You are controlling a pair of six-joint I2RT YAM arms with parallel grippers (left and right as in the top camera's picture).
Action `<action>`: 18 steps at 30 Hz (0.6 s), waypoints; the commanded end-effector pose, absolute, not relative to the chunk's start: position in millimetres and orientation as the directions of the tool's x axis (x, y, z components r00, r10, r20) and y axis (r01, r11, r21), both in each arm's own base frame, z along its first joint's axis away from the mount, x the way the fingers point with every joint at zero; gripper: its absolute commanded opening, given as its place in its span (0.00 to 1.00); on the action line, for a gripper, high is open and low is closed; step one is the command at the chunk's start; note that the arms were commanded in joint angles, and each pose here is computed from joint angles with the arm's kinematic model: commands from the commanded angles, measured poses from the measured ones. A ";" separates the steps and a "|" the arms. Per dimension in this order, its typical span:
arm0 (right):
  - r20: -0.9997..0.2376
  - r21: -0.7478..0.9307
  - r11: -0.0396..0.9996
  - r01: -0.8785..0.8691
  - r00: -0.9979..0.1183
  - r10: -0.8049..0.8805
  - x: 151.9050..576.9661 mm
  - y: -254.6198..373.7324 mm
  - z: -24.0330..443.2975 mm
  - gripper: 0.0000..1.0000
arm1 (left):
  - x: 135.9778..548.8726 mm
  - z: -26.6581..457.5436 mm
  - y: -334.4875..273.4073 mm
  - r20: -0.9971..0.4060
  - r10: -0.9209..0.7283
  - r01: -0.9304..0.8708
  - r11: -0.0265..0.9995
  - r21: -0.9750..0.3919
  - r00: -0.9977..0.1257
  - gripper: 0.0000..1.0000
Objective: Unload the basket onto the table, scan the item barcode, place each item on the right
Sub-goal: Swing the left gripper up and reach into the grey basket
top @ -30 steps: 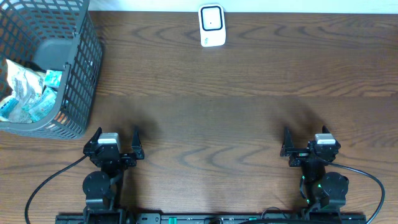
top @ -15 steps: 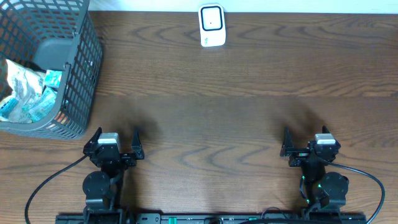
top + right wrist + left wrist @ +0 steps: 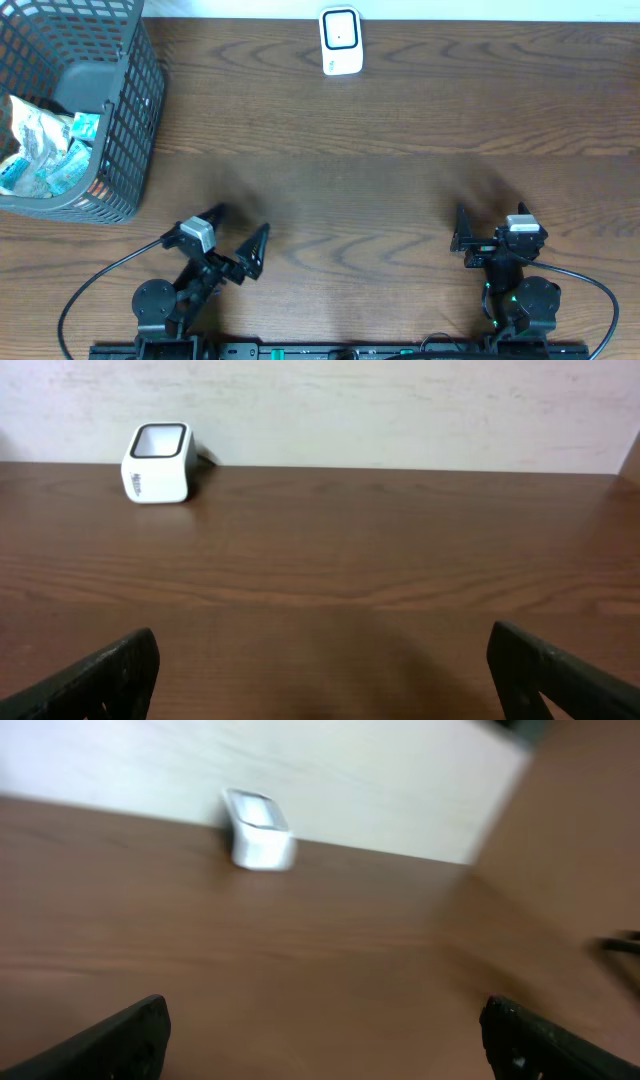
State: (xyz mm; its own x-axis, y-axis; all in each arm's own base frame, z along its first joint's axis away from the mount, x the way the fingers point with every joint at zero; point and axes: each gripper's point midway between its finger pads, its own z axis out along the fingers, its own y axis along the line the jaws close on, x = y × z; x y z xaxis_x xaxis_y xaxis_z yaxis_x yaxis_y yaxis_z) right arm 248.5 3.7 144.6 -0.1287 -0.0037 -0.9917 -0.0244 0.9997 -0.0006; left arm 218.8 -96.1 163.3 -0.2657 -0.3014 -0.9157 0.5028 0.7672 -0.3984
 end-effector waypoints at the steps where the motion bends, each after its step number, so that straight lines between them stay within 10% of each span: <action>1: -0.991 0.010 1.000 -0.018 -0.135 0.008 248.4 2.5 142.9 0.99 | 199.2 165.1 -120.3 -0.835 -0.367 0.576 0.605 -0.550 -0.411 0.98; 9: -0.991 0.010 1.000 -0.018 -0.135 0.008 248.4 2.5 142.9 0.99 | 188.2 250.2 -117.4 -0.929 -0.370 0.738 0.623 -0.260 -0.015 0.98; 18: -0.991 0.010 1.000 -0.018 -0.135 0.008 248.4 2.5 142.9 0.99 | 185.1 309.6 -100.8 -0.920 -0.345 0.672 0.728 -0.136 0.187 0.97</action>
State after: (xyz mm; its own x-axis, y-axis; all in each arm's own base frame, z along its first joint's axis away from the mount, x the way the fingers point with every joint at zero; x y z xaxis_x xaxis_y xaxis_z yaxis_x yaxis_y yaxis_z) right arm 248.5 3.7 144.6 -0.1287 -0.0033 -0.9917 -0.0243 0.9997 -0.0002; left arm 193.0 -106.5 269.6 0.0593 -0.3807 -0.9228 0.6939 0.6803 -0.2361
